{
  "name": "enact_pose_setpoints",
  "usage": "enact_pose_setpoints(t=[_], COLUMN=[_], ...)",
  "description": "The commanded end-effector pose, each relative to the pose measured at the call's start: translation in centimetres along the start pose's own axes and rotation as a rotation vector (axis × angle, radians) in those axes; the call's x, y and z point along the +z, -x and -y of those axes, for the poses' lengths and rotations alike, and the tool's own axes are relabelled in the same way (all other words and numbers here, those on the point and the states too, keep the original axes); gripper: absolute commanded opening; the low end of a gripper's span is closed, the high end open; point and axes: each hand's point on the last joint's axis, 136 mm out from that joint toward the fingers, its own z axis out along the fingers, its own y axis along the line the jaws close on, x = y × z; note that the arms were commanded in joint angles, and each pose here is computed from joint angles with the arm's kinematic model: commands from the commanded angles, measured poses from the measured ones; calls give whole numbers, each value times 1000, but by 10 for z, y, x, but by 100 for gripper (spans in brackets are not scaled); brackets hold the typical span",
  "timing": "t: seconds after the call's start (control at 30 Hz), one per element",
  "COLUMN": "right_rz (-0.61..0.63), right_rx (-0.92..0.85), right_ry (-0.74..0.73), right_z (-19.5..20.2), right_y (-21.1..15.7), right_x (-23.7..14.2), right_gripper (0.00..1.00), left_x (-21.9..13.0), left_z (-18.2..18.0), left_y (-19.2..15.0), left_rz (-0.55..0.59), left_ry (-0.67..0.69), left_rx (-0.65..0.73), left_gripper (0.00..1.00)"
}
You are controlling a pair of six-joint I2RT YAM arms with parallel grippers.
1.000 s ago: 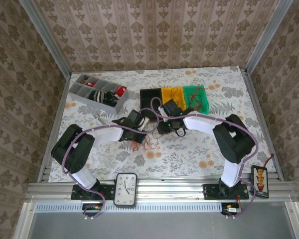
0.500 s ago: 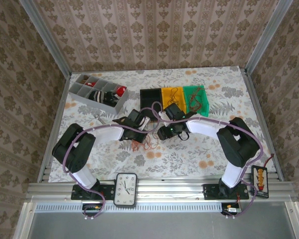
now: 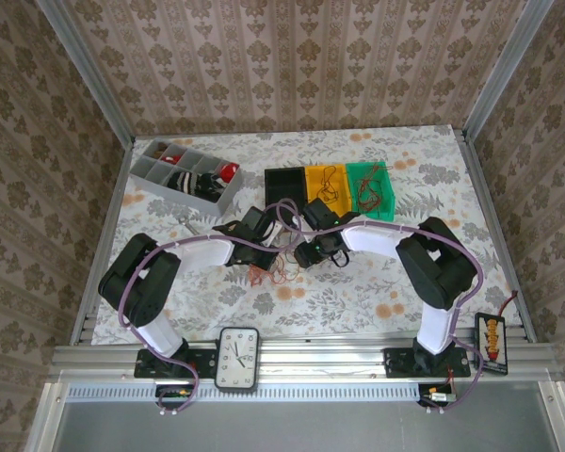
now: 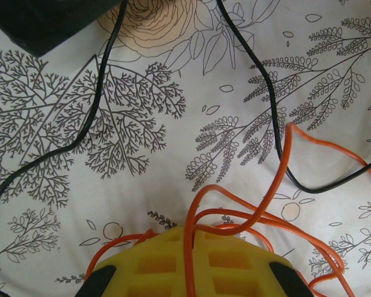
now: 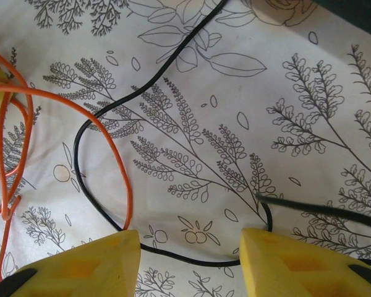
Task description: Untangle the cables
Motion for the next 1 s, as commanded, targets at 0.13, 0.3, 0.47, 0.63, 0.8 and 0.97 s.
enact_pose_setpoints(t=[0.13,0.3,0.47,0.63,0.8,0.97], right_rz=[15,144,159,79,50,75], right_rx=[4,53,130,271,329,305], right_ry=[-72,-120,-138,-157,-131,-38], right_z=[9,21,39,61,69,55], right_y=[-11,10,15,0,-10,2], right_x=[-20,-45,-52,-43,-34,-28], right_gripper=[48,49,52,55,58,61], left_x=[11,11,11,12,13,14], left_z=[9,11,11,11,12,13], left_y=[-20,-19,-19,-19,-21,-21], left_rz=[-82,-79,-80,-80,-81,-80], left_ry=[-36,-38,-39,-39,-44,-47], left_rx=[2,5,9,9,6,10], left_gripper=[0,0,0,0,0,0])
